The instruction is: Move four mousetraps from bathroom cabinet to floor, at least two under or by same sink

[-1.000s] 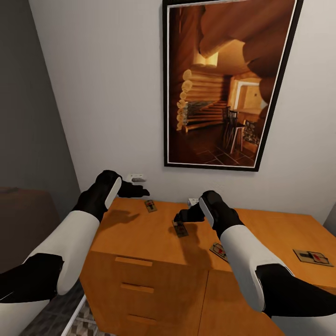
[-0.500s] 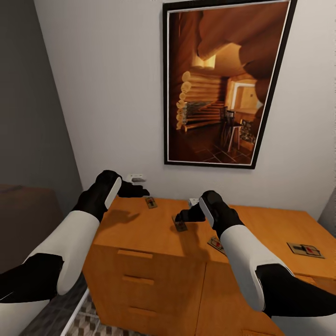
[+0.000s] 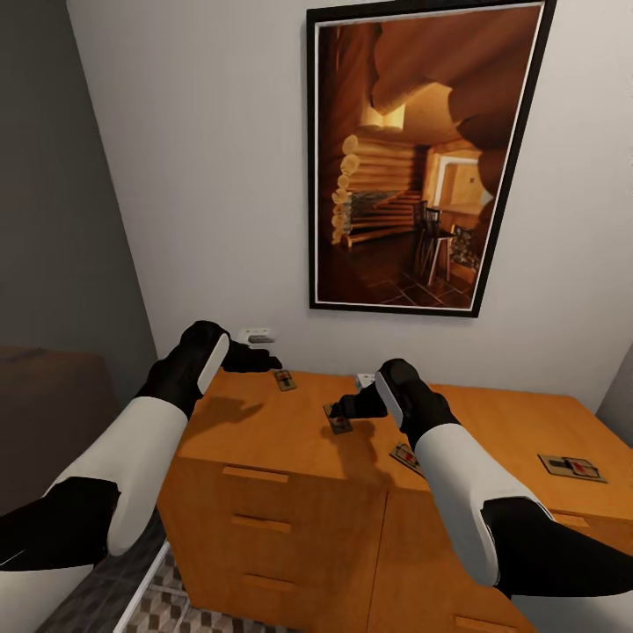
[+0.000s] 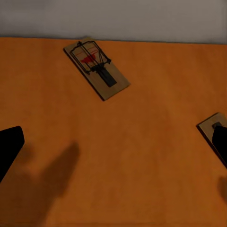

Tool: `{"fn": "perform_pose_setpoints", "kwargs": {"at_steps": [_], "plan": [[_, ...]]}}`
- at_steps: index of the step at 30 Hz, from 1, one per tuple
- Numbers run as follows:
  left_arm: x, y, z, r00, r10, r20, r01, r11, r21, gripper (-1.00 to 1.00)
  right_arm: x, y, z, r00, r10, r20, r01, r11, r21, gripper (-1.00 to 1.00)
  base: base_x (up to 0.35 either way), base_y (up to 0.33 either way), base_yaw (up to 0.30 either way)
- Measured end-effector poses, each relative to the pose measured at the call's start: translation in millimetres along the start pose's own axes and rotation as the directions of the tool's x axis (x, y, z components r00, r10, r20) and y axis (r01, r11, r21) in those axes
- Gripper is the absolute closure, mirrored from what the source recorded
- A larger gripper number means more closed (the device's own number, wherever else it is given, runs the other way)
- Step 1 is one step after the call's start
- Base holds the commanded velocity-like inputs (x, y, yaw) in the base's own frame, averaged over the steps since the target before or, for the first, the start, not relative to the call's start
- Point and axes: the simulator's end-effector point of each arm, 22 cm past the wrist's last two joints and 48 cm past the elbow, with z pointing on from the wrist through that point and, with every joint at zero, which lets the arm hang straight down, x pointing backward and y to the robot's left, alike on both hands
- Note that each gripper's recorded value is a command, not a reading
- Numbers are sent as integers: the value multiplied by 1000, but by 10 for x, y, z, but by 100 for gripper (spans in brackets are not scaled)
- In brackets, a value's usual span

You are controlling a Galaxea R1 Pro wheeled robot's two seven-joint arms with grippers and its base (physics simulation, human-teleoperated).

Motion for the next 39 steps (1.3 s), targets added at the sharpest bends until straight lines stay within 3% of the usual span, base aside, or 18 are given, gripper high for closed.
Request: {"fn": "perform_pose_setpoints", "kwargs": {"at_steps": [20, 30, 39], "plan": [[1, -12, 2, 1000, 0, 0, 0, 1000, 3, -100, -32, -10, -19, 1000, -1, 6, 1, 1000, 6, -100, 0, 0, 0], [-1, -51, 8, 1000, 1, 0, -1, 1000, 8, -100, -35, -195, -27, 1000, 5, 5, -5, 996, 90, -100, 0, 0, 0], [-2, -85, 13, 1000, 2, 0, -2, 1000, 13, -100, -36, -238, -18, 1000, 5, 9, -6, 994, 108, -100, 0, 0, 0]]}}
